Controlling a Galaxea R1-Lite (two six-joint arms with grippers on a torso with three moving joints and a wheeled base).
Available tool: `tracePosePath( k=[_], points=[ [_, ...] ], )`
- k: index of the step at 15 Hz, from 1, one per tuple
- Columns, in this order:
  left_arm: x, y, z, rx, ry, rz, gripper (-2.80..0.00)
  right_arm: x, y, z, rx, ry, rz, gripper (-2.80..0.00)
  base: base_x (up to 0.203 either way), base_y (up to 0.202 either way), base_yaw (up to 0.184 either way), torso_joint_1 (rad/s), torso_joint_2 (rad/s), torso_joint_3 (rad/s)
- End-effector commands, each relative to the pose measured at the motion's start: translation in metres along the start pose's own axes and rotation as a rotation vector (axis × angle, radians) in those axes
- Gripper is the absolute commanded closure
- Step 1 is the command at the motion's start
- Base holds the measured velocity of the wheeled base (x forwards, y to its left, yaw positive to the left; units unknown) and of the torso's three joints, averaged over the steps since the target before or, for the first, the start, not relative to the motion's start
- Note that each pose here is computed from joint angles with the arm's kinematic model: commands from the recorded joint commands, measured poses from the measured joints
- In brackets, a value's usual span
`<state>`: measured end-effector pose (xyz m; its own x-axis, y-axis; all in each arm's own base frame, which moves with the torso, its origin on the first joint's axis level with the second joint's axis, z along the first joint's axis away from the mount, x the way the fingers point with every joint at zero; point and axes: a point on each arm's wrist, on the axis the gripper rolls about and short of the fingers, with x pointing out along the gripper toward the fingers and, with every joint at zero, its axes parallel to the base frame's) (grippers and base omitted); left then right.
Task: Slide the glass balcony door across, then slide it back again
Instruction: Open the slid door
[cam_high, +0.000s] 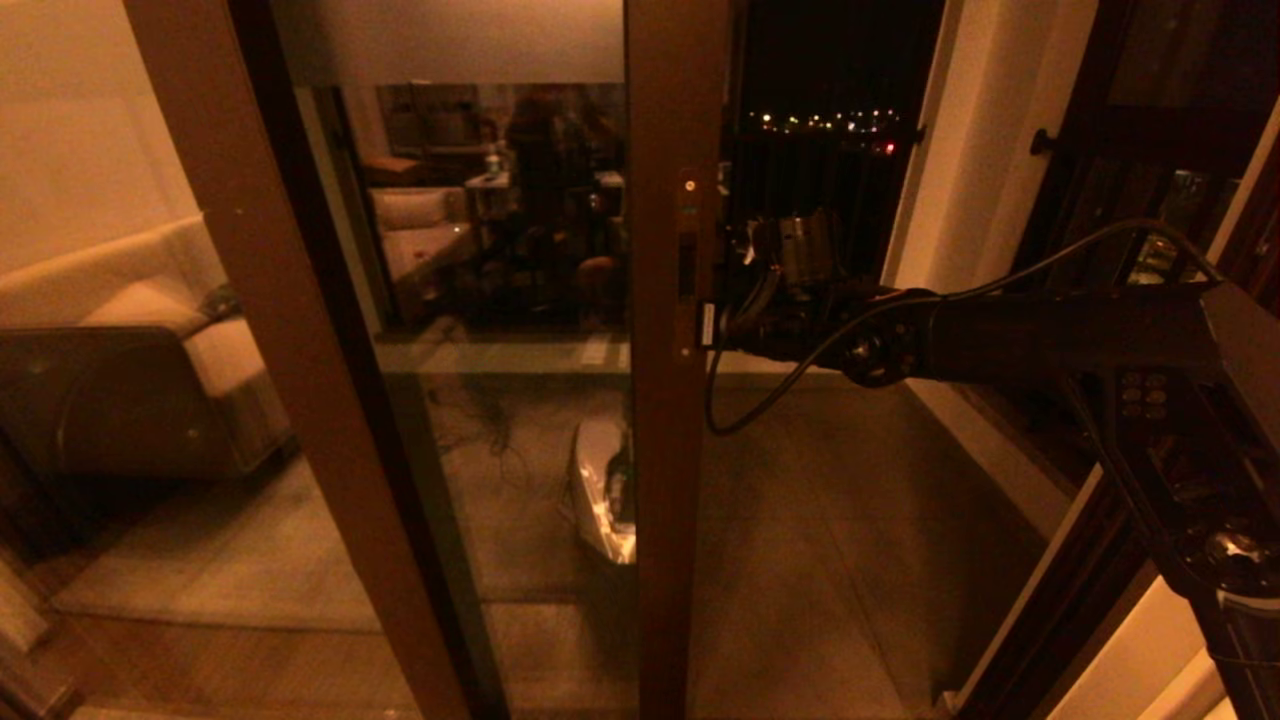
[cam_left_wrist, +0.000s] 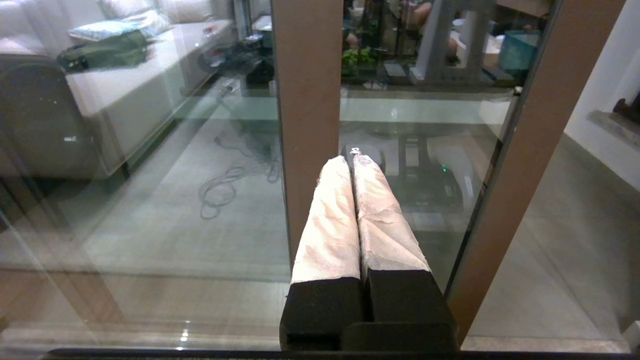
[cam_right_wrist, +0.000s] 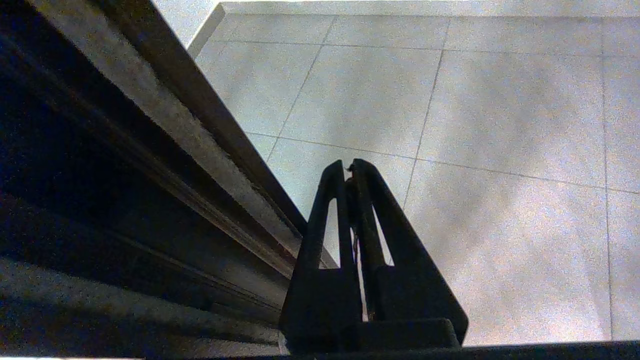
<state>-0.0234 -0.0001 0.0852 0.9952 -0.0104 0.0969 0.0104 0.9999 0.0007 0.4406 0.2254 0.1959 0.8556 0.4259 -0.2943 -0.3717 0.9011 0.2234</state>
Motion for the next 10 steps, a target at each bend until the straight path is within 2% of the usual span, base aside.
tracePosePath(
  k=[1,10],
  points=[
    [0.0021,0.0000,-0.0108,0.000,0.039,0.000,0.00,0.0005,-0.0028,0.0001,0.003,-0.001,-0.005,0.00,0.000,0.000,0.000,0.000,0.00,0.000],
    [0.0021,0.0000,-0.0108,0.000,0.039,0.001,0.00,0.0004,0.0047,0.0004,-0.002,-0.011,0.038,0.00,0.000,0.000,0.000,0.000,0.00,0.000]
  ],
)
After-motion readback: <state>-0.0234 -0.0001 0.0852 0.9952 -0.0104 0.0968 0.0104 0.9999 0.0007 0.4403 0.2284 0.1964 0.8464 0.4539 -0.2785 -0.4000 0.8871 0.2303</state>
